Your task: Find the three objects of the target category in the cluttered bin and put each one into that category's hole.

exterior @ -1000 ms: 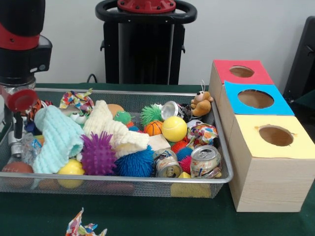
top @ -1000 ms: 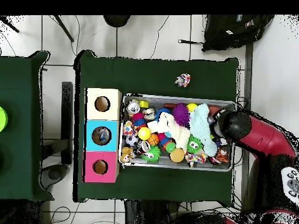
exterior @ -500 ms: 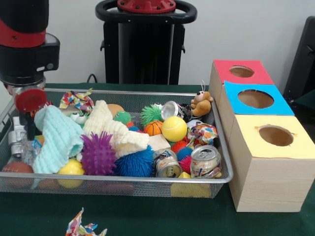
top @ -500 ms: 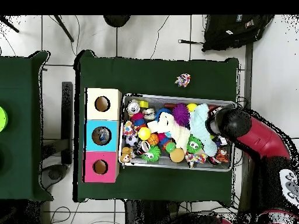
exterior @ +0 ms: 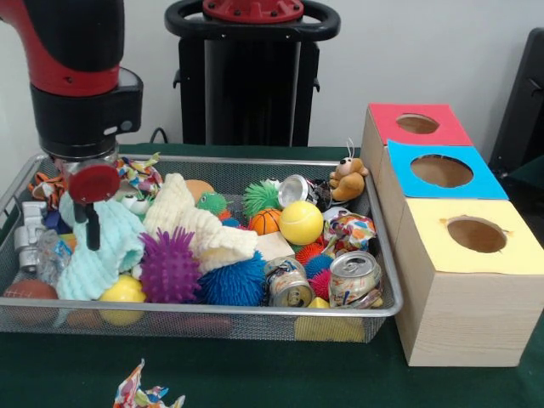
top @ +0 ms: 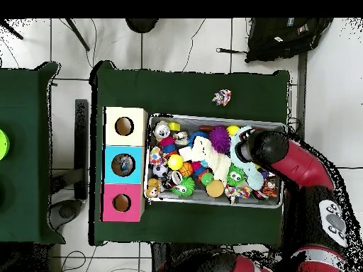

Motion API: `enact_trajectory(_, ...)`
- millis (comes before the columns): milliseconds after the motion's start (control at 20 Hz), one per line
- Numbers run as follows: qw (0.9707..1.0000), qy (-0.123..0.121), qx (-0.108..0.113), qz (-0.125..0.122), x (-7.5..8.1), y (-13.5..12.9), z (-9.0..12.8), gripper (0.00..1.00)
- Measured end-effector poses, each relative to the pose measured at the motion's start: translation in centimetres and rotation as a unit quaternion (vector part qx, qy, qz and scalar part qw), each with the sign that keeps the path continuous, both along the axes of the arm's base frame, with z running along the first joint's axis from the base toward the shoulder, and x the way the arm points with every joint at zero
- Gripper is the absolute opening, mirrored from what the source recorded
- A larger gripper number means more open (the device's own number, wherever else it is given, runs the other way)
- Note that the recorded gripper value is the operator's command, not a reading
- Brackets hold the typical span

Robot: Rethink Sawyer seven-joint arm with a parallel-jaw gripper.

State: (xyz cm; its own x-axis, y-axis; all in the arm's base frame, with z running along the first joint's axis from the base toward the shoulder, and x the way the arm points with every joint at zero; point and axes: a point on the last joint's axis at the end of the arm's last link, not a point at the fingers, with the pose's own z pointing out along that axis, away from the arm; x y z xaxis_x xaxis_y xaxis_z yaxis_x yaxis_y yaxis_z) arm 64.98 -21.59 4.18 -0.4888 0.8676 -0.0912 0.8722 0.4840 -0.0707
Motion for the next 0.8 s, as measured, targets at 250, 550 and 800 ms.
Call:
enact_trajectory(250, 0.9998, 0.009, 0.0, -0.018, -0.2, 1.1, -1.0, 1.0)
enact_trajectory(550, 0.9995, 0.022, -0.004, -0.021, -1.4, 0.6, -3.0, 1.0)
enact_trajectory(800, 0.9993, 0.03, -0.006, -0.023, -2.3, -0.2, -3.9, 1.0)
